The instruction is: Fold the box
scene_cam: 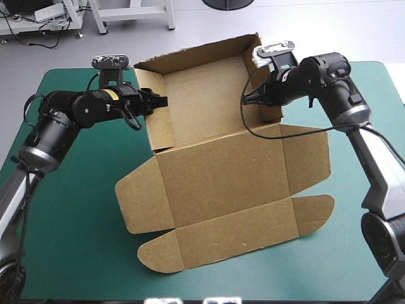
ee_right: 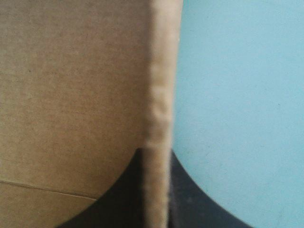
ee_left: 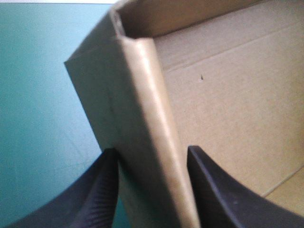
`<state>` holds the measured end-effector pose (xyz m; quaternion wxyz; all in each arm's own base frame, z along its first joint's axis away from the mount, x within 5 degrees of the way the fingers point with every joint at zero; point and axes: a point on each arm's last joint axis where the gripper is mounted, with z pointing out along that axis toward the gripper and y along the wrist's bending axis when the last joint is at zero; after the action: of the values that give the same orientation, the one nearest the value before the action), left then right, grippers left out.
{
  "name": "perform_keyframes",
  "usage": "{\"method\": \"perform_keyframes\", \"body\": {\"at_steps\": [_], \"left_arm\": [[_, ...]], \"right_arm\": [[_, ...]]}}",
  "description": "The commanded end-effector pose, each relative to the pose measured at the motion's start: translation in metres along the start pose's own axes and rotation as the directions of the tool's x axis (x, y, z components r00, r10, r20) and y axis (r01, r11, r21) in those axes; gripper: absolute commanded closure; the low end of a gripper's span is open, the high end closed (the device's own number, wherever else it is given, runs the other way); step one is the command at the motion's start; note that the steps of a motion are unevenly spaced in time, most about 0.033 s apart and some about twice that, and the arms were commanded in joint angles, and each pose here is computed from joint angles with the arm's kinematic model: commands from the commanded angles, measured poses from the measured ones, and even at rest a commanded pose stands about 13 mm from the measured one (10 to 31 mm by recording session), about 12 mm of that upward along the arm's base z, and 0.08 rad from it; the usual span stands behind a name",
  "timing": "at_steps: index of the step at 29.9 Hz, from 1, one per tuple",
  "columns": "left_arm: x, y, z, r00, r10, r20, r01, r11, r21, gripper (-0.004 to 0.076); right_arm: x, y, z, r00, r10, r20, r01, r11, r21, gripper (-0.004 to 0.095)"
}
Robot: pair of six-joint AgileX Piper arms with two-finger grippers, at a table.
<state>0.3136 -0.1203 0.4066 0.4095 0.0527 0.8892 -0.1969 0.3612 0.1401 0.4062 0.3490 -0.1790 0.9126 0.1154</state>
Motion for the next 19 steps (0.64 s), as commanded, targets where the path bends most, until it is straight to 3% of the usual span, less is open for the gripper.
{"method": "perform_keyframes", "body": {"at_steps": [1,4,8,15,19], "left_arm": [[-0.018,-0.016,-0.010,0.997,-0.031,0.072,0.026,0.997,0.070,0.0422],[-0.021,-0.017,-0.004,0.997,-0.005,0.072,0.001,0.999,0.055,0.0490],[-0.019,-0.017,0.001,0.998,0.042,0.044,-0.043,0.999,0.016,0.0731],[-0.011,-0.014,0.009,0.997,0.062,-0.042,-0.062,0.998,-0.001,0.0727],[0.000,-0.010,0.024,0.983,0.079,-0.167,-0.082,0.997,-0.011,0.0727]], "right_arm": [[-0.017,0.021,-0.030,0.984,0.039,0.172,-0.022,0.995,-0.101,0.0931],[-0.016,0.025,-0.025,0.986,0.024,0.163,-0.010,0.996,-0.086,0.0931],[-0.014,0.026,-0.014,0.991,0.036,0.126,-0.025,0.996,-0.088,0.0931],[0.000,0.030,0.006,0.997,-0.062,-0.041,0.061,0.998,-0.029,0.0931],[0.009,0.034,0.018,0.986,-0.103,-0.134,0.104,0.995,0.000,0.0931]]}}
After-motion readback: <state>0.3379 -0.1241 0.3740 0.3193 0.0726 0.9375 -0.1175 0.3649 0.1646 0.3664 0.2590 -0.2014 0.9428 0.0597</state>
